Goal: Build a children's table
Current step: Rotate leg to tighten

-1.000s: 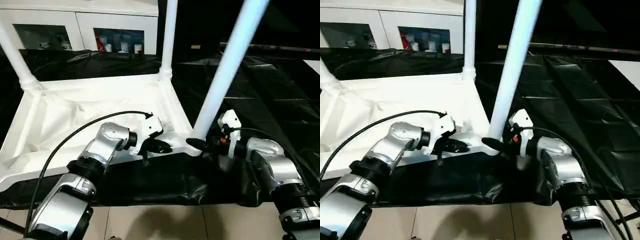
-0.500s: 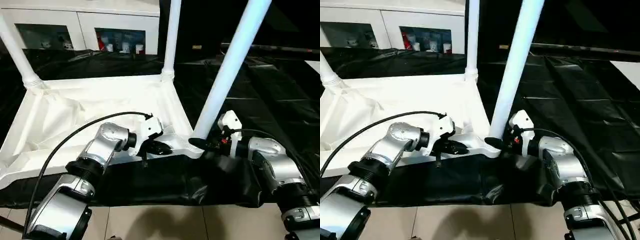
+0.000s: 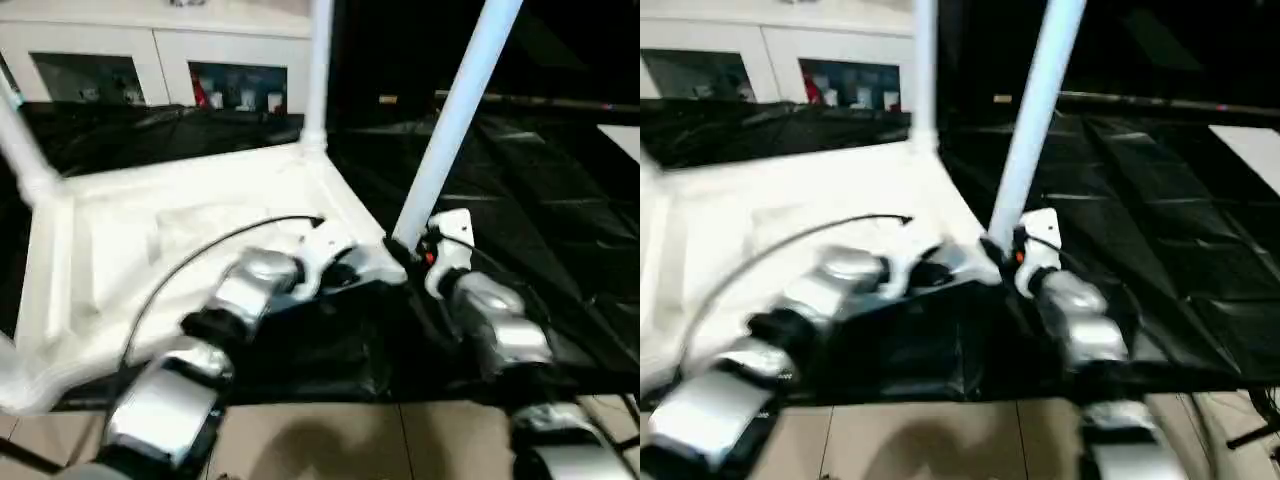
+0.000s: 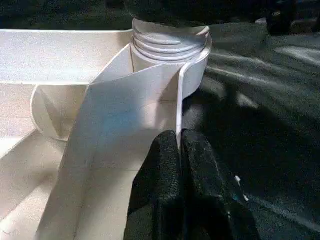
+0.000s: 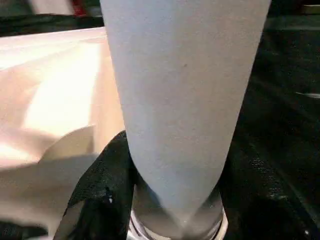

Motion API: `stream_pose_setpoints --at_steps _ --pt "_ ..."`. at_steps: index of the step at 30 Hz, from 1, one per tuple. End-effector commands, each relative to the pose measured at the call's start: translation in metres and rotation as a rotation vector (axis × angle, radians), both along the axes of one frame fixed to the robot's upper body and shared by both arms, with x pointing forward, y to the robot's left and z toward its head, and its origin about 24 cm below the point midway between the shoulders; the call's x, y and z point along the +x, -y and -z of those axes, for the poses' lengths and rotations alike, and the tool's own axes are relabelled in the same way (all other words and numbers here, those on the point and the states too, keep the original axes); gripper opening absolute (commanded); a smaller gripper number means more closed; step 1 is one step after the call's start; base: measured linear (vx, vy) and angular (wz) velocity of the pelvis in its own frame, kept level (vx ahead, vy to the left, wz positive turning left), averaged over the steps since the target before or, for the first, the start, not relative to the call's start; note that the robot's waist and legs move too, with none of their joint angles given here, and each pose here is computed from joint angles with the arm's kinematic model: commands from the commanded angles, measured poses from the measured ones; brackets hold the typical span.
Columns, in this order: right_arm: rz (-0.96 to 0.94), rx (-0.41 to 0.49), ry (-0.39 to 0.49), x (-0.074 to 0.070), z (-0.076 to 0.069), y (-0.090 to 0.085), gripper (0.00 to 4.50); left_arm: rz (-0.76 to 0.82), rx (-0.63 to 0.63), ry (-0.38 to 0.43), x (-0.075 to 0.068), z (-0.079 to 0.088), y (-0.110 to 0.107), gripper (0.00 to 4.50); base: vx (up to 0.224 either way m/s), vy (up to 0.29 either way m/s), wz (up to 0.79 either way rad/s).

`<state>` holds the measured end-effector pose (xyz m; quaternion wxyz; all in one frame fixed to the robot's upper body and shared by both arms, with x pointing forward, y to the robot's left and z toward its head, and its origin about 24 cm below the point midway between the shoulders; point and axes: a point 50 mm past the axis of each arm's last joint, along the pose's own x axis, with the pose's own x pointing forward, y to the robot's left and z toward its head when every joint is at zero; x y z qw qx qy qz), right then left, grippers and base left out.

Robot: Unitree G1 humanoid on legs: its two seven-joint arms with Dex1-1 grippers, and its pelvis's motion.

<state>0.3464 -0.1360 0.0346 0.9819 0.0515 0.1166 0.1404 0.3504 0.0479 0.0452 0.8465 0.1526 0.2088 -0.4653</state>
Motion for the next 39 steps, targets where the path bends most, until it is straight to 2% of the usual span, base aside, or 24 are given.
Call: stream_pose_setpoints --at_steps 1,3,6,8,11,13,14,19,22,24,29,34,37,39 --pt "0.002 0.033 -0.156 -0.013 0.031 -0.019 1.93 -0.075 0.007 0.029 0.006 -0.005 0.003 0.00 0.000 0.000 0.00" --pt "-0.017 0.039 -0.155 -0.012 0.029 -0.030 1.93 -0.080 0.006 0.032 0.006 -0.005 0.007 0.00 0.000 0.000 0.00" --pt "-0.136 0.018 -0.099 -0.011 0.022 -0.043 1.93 -0.048 0.006 0.039 0.004 -0.004 0.008 0.00 0.000 0.000 0.00" --pt "-0.183 0.017 -0.061 -0.011 0.018 -0.043 2.49 -0.027 0.010 0.043 0.003 -0.003 0.004 0.00 0.000 0.000 0.00" --pt "-0.226 0.013 -0.041 -0.011 0.014 -0.037 2.69 0.005 0.011 0.038 0.002 -0.001 -0.002 0.00 0.000 0.000 0.00" --pt "-0.280 -0.002 -0.031 -0.011 0.010 -0.030 3.08 0.042 0.016 0.024 -0.001 0.001 -0.008 0.00 0.000 0.000 0.00" --pt "-0.308 -0.011 -0.026 -0.012 0.009 -0.026 3.11 0.058 0.019 0.019 -0.002 0.002 -0.011 0.00 0.000 0.000 0.00" --pt "-0.546 -0.081 -0.023 -0.024 -0.004 0.015 3.11 0.211 0.032 -0.030 -0.013 0.008 -0.038 0.00 0.000 0.000 0.00" --pt "-0.588 -0.102 -0.026 -0.027 -0.006 0.027 3.11 0.270 0.017 -0.049 -0.017 0.007 -0.044 0.00 0.000 0.000 0.00" --pt "-0.646 -0.109 -0.038 -0.031 -0.010 0.037 3.11 0.357 -0.015 -0.090 -0.024 0.005 -0.050 0.00 0.000 0.000 0.00" --pt "-0.738 -0.087 -0.046 -0.034 -0.017 0.038 3.11 0.457 -0.023 -0.158 -0.034 0.003 -0.057 0.00 0.000 0.000 0.00" --pt "-0.779 -0.069 -0.049 -0.035 -0.018 0.034 3.11 0.475 -0.026 -0.166 -0.036 0.002 -0.057 0.00 0.000 0.000 0.00" --pt "-0.825 -0.061 -0.059 -0.037 -0.017 0.030 2.74 0.482 -0.028 -0.170 -0.037 0.001 -0.057 0.00 0.000 0.000 0.00" --pt "-0.837 -0.055 -0.069 -0.038 -0.016 0.030 2.64 0.486 -0.029 -0.174 -0.037 0.001 -0.058 0.00 0.000 0.000 0.00"
